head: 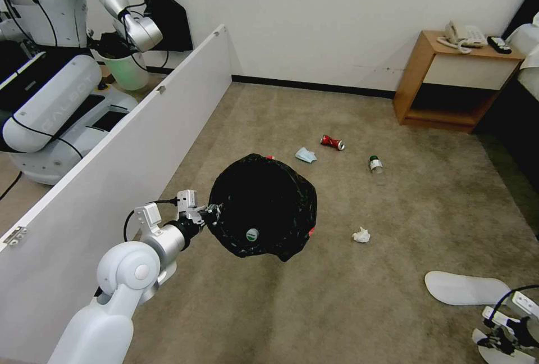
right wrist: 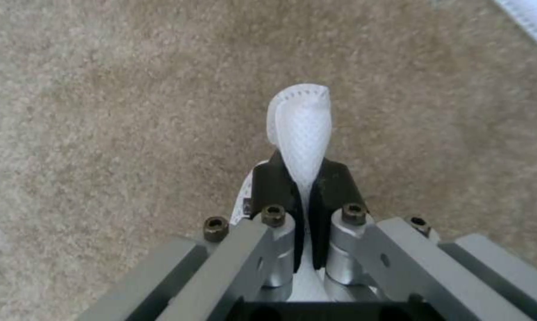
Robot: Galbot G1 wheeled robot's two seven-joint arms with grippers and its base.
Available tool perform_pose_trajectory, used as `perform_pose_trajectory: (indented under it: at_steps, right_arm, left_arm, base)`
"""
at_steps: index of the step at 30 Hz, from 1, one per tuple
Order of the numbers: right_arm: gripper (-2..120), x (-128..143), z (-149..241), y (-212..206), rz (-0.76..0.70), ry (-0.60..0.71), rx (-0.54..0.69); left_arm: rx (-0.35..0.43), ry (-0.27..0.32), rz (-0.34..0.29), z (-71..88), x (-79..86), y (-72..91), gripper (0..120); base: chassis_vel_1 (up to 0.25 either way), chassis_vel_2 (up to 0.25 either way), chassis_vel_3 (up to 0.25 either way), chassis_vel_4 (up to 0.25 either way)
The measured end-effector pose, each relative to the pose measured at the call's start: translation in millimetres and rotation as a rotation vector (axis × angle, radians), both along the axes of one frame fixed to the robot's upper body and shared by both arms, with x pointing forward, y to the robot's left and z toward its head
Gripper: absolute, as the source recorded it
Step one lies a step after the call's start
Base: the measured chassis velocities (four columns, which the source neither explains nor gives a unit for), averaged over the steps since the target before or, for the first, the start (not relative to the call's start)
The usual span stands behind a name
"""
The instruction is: Pick up the trash bin and place the garbage on the floor into it.
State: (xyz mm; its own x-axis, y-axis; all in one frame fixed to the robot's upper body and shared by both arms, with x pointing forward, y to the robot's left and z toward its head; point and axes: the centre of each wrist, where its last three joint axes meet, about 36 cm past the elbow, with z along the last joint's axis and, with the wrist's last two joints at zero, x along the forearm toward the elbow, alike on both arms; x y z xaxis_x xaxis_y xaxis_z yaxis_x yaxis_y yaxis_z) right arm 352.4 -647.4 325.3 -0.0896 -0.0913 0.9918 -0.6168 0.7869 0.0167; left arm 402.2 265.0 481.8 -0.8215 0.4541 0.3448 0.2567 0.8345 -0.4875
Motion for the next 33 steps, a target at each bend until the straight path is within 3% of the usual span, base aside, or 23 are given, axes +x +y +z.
perform_pose_trajectory:
  at_steps: [16,33]
  right_arm:
    - [1,30,91,-18,-0.002,-0.179,0.027]
    - [1,86,189,48,0.15,-0.491,0.205]
  left_arm:
    - [-0.001,0.012,-0.022,1.1,6.7,2.7,0]
    - [-0.005,0.033,-0.035,22.0,3.4,14.0,0]
  base:
    - [0.0,0.0,0.0,0.0]
    - [0.0,0.0,0.0,0.0]
